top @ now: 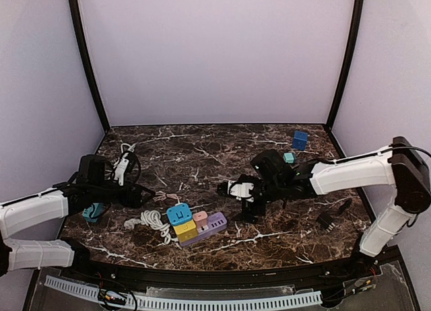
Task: Insert the plug
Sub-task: Move the socket to the center of the board.
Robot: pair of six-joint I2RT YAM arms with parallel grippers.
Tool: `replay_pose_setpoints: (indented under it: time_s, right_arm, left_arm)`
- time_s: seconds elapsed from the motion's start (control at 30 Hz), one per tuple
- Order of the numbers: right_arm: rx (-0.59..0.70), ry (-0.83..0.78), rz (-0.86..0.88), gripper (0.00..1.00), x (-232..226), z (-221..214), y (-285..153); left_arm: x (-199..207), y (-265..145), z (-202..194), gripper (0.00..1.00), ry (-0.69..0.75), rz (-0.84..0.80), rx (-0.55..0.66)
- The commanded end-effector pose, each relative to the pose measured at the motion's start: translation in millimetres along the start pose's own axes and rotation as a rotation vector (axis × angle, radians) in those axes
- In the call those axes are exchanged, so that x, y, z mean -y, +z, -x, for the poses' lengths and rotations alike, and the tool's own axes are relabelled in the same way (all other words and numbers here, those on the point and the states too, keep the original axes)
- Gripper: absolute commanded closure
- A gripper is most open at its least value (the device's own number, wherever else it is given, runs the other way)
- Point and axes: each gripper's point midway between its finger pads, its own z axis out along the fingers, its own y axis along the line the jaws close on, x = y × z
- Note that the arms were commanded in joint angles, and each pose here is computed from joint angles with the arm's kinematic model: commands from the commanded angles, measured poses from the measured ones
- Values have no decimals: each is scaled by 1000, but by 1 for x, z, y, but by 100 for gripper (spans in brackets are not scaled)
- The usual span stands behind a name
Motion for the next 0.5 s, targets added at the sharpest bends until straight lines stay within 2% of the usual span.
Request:
replay_pose_setpoints:
  time_s: [0.0, 0.07, 0.13, 0.2, 0.23, 0.27, 0.3, 0.37, 0.47]
  right_arm:
    - [99, 396, -89, 4, 0, 22, -35]
    - [142, 506, 5, 13, -26, 35, -36]
    - [189, 540, 104, 21, -53, 51, -31]
    - [181, 539, 176, 29, -78, 56, -19]
    - [158, 549, 193, 38, -84, 53, -10]
    - [129, 566, 203, 53, -87, 50, 0]
    - [87, 580, 200, 59, -87, 43, 12]
    - [-11, 597, 189, 66, -85, 32, 33]
    - [-59, 599, 180, 69, -75, 31, 55]
  left_arm:
    - [11, 6, -7, 16, 32, -48, 3]
    - [17, 9, -9, 18, 46, -70, 3]
    - [22, 11, -10, 20, 59, -88, 7]
    - [25, 13, -10, 22, 69, -97, 12]
    - [26, 14, -10, 22, 73, -100, 14]
    - [27, 14, -10, 22, 75, -100, 15]
    - [27, 14, -9, 22, 76, -100, 16]
    - [26, 14, -9, 23, 74, -92, 19]
    - [27, 13, -5, 23, 82, -89, 29]
